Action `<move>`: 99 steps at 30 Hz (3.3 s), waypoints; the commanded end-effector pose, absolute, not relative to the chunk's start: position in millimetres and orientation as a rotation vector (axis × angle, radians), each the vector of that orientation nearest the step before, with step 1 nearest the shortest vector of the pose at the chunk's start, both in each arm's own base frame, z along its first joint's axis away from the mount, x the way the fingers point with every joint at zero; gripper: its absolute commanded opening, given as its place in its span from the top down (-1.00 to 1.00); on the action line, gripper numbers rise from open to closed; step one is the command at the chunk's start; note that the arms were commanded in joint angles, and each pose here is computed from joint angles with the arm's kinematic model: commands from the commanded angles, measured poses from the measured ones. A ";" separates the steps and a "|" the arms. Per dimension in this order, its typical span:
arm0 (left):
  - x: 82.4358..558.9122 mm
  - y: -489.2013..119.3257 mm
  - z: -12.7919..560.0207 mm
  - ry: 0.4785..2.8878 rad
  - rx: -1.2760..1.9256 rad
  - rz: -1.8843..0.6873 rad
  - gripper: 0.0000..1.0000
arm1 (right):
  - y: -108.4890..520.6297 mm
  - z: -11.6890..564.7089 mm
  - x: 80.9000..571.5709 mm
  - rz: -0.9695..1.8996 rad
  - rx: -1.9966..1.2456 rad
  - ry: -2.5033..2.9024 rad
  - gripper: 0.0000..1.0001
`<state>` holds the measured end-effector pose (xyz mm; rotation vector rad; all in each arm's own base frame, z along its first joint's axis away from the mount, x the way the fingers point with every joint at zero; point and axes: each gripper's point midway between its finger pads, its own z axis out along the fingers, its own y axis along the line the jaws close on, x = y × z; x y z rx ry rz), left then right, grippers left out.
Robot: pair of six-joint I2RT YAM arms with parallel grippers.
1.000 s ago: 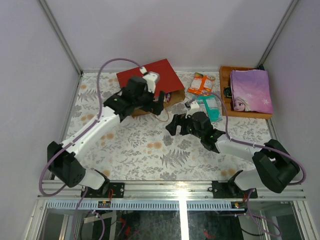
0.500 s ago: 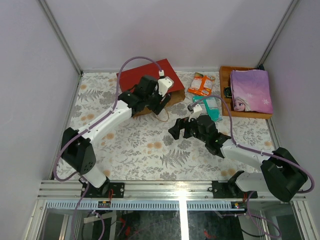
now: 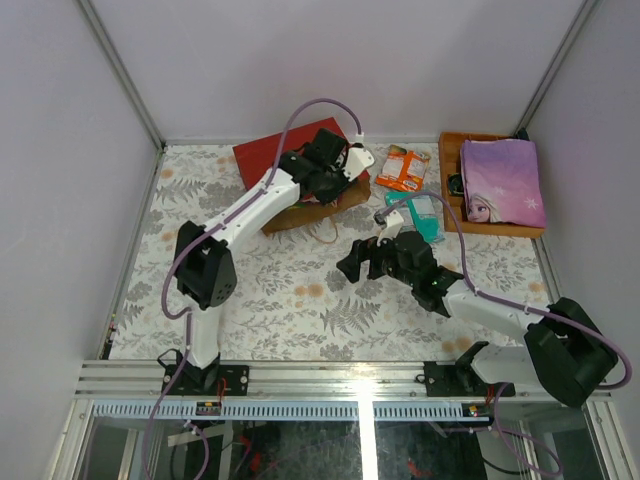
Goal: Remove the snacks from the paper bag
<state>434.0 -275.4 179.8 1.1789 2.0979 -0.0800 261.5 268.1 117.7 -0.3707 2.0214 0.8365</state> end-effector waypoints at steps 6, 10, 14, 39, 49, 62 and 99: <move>413.9 -264.3 204.9 2.103 1.226 -0.139 -0.18 | 272.2 133.5 257.4 0.862 -0.420 1.969 -0.99; 396.7 -266.6 206.7 2.109 1.259 -0.218 -0.23 | 274.1 133.7 257.7 0.870 -0.420 1.970 -0.99; 385.0 -260.0 181.4 2.177 1.278 -0.226 -0.24 | 275.3 134.5 258.5 0.873 -0.419 1.971 -0.99; 402.9 -256.2 201.0 2.210 1.334 -0.317 1.00 | 280.9 135.4 267.1 0.873 -0.393 1.981 -0.99; 403.2 -249.3 208.1 2.242 1.327 -0.513 1.00 | 295.9 135.7 298.3 0.943 -0.114 1.998 -0.99; 445.3 -242.4 245.7 2.059 0.955 -0.345 1.00 | 291.1 104.8 407.5 0.950 0.400 1.928 -0.63; 469.1 -232.7 277.3 1.890 0.662 -0.286 1.00 | 306.3 53.1 508.4 0.728 0.416 1.908 0.54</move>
